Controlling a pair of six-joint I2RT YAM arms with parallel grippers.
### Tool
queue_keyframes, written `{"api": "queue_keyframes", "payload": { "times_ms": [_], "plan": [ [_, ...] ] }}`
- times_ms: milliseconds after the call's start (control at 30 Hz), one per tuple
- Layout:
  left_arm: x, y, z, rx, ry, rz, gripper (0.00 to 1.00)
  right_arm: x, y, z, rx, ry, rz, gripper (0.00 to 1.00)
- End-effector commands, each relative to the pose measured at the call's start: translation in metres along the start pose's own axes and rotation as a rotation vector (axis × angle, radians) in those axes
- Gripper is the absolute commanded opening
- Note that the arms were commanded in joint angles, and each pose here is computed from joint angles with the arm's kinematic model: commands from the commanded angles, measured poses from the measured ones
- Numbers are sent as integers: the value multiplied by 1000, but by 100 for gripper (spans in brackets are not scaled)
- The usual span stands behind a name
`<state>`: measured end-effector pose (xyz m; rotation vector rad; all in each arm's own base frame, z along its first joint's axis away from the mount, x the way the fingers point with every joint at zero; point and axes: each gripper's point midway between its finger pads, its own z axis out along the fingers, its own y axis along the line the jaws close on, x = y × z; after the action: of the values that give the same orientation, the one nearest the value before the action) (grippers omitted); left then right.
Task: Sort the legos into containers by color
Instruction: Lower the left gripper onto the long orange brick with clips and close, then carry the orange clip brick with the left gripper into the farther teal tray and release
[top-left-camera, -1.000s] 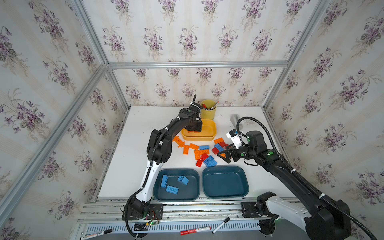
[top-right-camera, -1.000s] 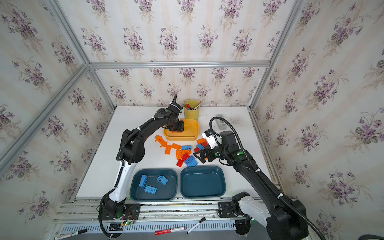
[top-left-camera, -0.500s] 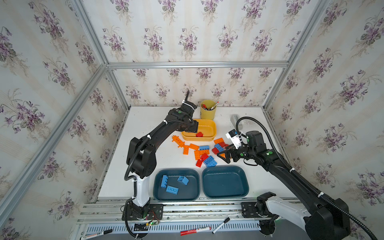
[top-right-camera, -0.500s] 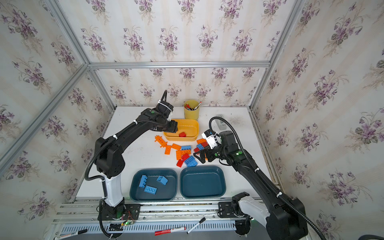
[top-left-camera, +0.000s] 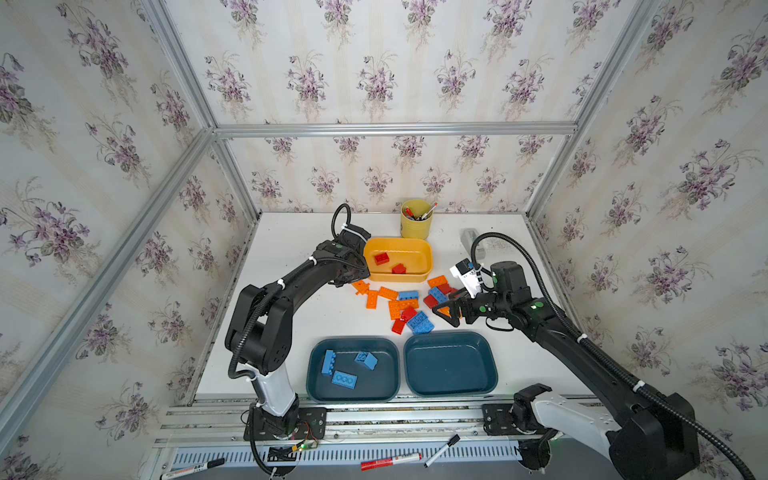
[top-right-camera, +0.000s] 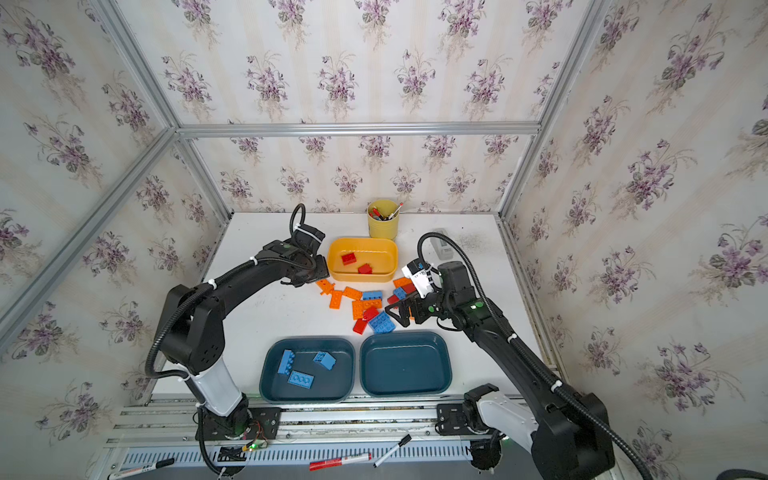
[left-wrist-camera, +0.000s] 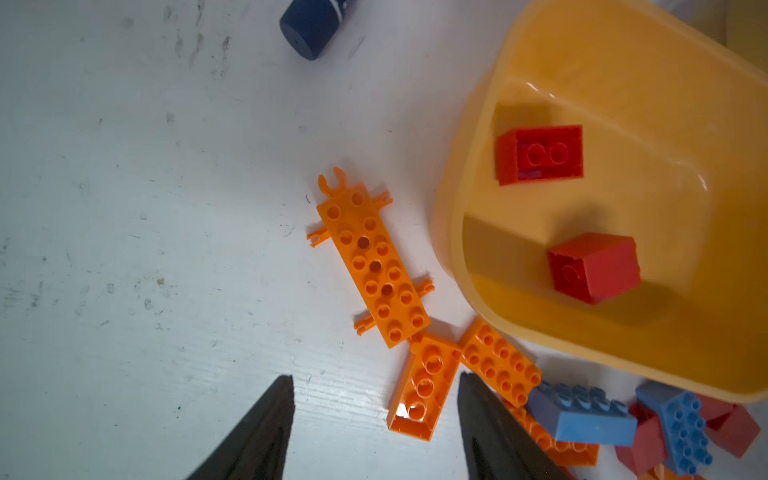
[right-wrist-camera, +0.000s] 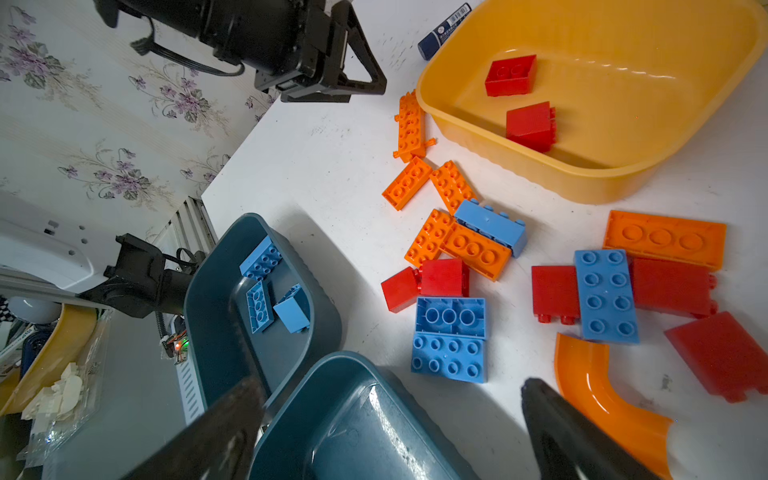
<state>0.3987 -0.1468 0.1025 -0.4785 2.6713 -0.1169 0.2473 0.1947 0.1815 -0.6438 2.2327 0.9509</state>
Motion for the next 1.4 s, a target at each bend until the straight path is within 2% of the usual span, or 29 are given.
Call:
{"api": "queue_keyframes", "payload": {
  "times_ms": [0,167,467,800,1067,1100,1367],
  "plan": [
    [-6,5,14,-34,-20,-142,66,-8,6,-2,-22,-34,-17,100],
    [-5,7,36,-52,8,-203,65,-8,5,-2,-20,-32,-16,100],
    [-4,-3,68,-29,58,-204,65,-6,4,0,-18,-21,-14,100],
    [0,-2,81,-44,79,-198,60,-6,4,0,-20,-19,-15,100],
    [12,17,84,-135,93,-205,56,-5,4,-1,-20,-16,-15,100],
    [14,19,83,-146,92,-199,51,-5,4,0,-21,-16,-14,100],
    [19,29,83,-202,94,-153,35,-7,5,1,-27,-18,-11,100]
  ]
}}
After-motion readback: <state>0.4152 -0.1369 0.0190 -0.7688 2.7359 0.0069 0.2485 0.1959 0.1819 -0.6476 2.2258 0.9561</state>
